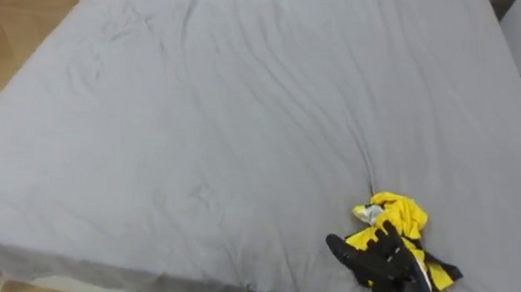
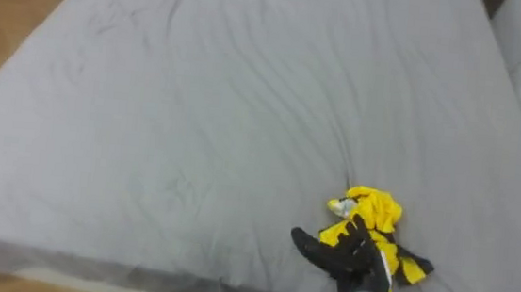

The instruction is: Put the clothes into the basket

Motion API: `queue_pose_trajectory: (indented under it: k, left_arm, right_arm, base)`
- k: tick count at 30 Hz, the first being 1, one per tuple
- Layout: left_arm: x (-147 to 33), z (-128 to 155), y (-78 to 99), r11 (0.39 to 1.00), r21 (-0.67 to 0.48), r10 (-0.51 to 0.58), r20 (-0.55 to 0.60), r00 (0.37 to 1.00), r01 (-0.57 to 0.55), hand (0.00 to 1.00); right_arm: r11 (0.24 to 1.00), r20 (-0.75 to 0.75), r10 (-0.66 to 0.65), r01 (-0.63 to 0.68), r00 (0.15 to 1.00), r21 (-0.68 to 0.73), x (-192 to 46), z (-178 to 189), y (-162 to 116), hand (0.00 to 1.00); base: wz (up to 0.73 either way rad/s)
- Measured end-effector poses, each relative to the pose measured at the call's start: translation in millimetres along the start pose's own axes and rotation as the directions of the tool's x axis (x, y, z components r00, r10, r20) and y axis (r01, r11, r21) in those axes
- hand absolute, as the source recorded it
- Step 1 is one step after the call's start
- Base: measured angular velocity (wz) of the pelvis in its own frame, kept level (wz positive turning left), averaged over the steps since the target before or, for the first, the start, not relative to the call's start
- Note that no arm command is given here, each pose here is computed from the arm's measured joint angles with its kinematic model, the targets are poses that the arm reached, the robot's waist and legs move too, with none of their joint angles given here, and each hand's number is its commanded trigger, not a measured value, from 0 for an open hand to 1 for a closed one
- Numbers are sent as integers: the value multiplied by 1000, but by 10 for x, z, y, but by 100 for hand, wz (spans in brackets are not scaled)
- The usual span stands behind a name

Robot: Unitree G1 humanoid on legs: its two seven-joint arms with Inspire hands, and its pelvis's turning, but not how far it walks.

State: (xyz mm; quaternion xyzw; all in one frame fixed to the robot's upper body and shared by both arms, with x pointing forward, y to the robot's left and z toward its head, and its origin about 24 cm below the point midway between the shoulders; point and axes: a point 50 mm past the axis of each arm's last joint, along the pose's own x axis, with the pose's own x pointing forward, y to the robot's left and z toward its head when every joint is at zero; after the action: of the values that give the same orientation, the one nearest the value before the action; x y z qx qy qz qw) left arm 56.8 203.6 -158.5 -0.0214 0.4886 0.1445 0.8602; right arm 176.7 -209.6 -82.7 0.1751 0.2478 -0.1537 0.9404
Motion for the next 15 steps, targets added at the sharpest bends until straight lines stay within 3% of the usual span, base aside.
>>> queue_pose_trajectory:
  k: [5, 15]
  left_arm:
    - [-36, -102, 55, 1000, 8, 14, -33, 999, -14, 0]
    - [8, -58, 106, 1000, 9, 28, -62, 998, -27, 0]
  right_arm:
    - [1000, 147, -23, 20, 989, 19, 29, 376, 28, 0]
    - [993, 278, -119, 112, 953, 41, 159, 810, -45, 0]
  base:
    - [-10]
    - [0]
